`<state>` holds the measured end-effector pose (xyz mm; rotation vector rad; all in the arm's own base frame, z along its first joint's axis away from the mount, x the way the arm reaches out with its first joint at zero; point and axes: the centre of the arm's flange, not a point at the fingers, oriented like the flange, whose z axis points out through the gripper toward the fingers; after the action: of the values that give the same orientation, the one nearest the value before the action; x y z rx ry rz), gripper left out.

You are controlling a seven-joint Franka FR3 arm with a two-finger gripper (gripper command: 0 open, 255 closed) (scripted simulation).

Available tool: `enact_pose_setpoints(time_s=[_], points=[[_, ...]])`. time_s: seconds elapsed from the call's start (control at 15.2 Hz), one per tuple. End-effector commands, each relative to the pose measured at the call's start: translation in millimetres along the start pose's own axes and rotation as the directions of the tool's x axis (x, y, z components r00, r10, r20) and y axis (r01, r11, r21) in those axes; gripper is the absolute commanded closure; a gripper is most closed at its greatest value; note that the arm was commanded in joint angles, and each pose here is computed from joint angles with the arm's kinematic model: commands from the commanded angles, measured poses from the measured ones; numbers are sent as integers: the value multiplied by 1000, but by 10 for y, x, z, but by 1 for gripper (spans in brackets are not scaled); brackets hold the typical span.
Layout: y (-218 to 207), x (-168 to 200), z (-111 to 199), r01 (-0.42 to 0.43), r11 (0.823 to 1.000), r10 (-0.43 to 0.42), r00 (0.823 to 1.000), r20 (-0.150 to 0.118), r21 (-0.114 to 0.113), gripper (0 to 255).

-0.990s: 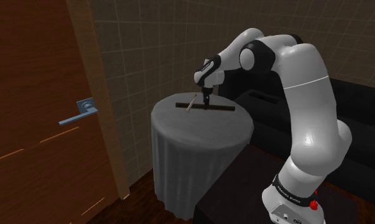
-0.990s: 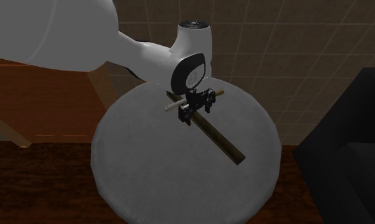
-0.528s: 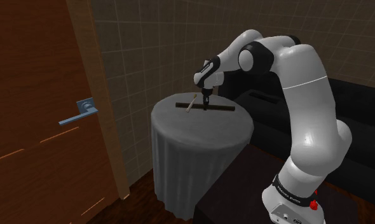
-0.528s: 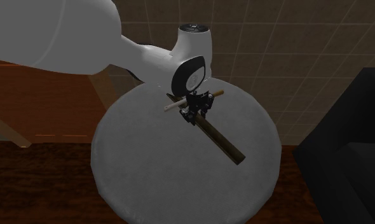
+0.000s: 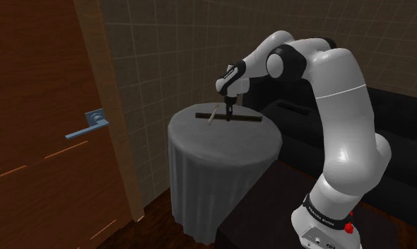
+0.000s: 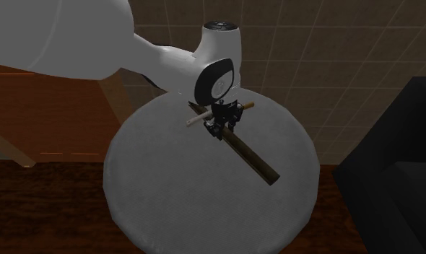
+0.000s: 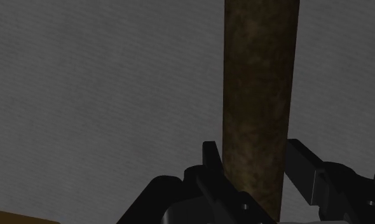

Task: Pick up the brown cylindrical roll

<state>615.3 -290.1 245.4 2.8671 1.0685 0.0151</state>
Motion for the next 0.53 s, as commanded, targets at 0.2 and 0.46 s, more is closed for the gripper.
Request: enact_pose_setpoints(time_s=[0.2,0.46], points=[[25,-10,-249,0,1000,0,1000,0,-1,255],[42,-14,-460,0,1000,0,1000,0,-1,255]])
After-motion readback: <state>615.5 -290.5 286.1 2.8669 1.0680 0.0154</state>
